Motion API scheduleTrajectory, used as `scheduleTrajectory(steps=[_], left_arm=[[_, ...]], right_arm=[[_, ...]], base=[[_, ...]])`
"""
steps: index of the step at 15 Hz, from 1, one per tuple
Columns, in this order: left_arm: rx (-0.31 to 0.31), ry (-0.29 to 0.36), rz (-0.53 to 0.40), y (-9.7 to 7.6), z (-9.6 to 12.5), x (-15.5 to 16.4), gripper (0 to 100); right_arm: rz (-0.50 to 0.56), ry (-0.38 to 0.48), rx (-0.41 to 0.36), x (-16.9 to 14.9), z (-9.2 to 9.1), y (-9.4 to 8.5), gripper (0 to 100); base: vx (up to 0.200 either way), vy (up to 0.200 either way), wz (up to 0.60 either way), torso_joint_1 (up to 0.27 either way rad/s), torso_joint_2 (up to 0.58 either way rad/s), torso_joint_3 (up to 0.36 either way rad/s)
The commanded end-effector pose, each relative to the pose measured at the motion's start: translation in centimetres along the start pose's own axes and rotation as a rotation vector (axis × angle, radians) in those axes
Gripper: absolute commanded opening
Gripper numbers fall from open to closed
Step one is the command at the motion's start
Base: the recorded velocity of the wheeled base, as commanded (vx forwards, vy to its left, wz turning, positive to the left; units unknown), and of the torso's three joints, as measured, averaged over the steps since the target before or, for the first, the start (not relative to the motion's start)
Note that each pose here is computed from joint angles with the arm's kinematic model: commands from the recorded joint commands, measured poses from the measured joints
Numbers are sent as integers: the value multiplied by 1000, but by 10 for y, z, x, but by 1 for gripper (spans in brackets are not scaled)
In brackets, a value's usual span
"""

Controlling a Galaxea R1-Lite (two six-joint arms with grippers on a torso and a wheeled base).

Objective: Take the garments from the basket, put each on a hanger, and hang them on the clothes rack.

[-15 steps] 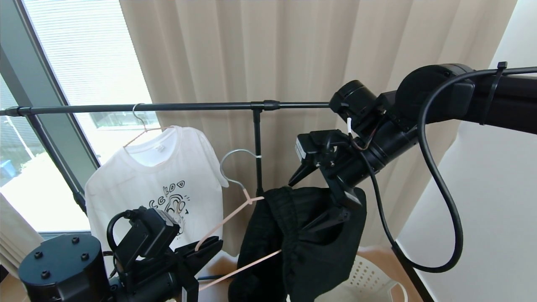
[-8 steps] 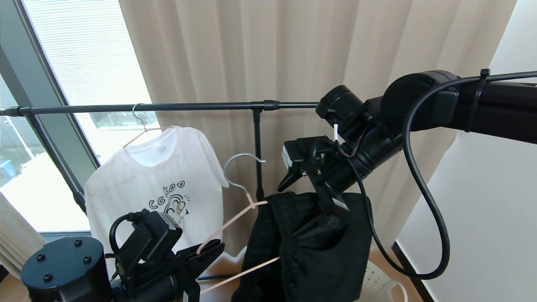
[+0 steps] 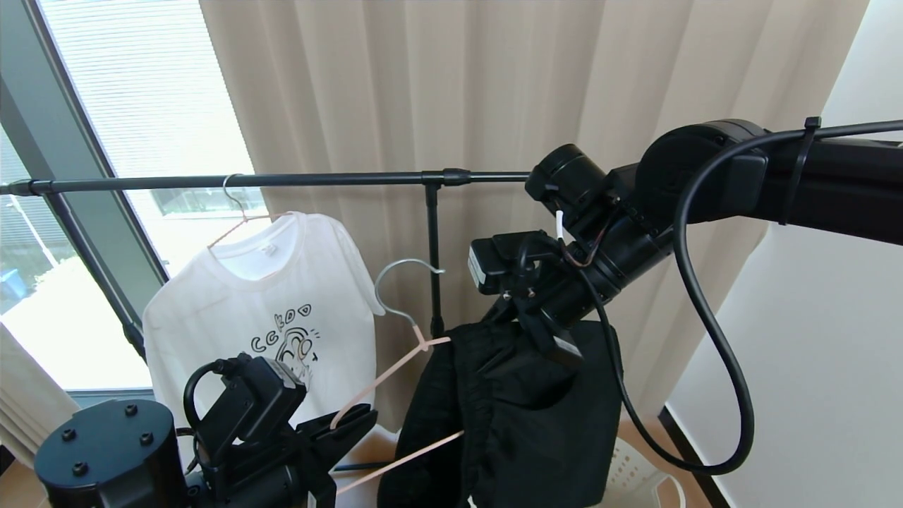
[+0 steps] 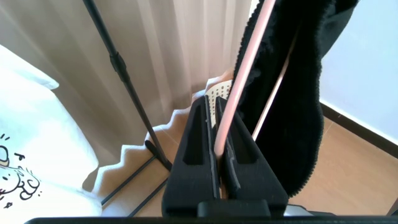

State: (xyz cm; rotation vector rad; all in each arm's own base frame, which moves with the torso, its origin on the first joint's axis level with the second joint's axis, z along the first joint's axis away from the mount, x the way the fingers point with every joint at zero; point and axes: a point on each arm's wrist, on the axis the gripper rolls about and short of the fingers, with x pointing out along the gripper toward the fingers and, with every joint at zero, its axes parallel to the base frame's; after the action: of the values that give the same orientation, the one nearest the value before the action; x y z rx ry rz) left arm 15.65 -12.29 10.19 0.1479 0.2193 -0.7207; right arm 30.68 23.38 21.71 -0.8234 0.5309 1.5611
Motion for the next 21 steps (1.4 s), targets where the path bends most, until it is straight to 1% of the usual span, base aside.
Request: scheduleTrajectory(steps=[1,6,9,10,13,15,16,17,18,19,20,21], left_arm=[[0,3,0,0,0,0,0],[0,9,-2,0,-2,0,0],[-3,1,5,1,0,1,0],[-6,0,5,1,0,1,100],[-17,-20,18,4,3,0,100],[-43,-96,63,16,10,-2,100],[-82,-160,52,29,15,-4,100],[-125,-183,32,40,17,-6,100],[-147,-190,22,44,18,-6,100],[-208,-194,16,52,19,-4,100],[-246,-174,17,55,18,1,100],[-264,-134,20,56,14,7,100]], right_arm=[[-3,-1,-3,-1,1,1,0],[-4,-2,-4,-2,1,1,0],[-7,-4,-6,-4,2,2,0],[-10,-4,-8,-5,3,2,0],[-23,-7,-8,-11,5,4,0],[-57,17,18,-17,5,5,0],[-93,51,21,-22,5,5,0],[-115,72,28,-24,5,6,0],[-126,80,37,-26,6,6,0],[-185,111,60,-30,6,4,0],[-259,146,82,-30,7,-1,0],[-321,180,131,-27,7,-4,0]], base=[[0,0,0,0,0,0],[0,0,0,0,0,0],[0,0,0,0,0,0],[0,0,0,0,0,0],[0,0,0,0,0,0],[0,0,0,0,0,0],[0,0,0,0,0,0],[0,0,0,0,0,0],[0,0,0,0,0,0],[0,0,0,0,0,0],[0,0,0,0,0,0],[0,0,0,0,0,0]])
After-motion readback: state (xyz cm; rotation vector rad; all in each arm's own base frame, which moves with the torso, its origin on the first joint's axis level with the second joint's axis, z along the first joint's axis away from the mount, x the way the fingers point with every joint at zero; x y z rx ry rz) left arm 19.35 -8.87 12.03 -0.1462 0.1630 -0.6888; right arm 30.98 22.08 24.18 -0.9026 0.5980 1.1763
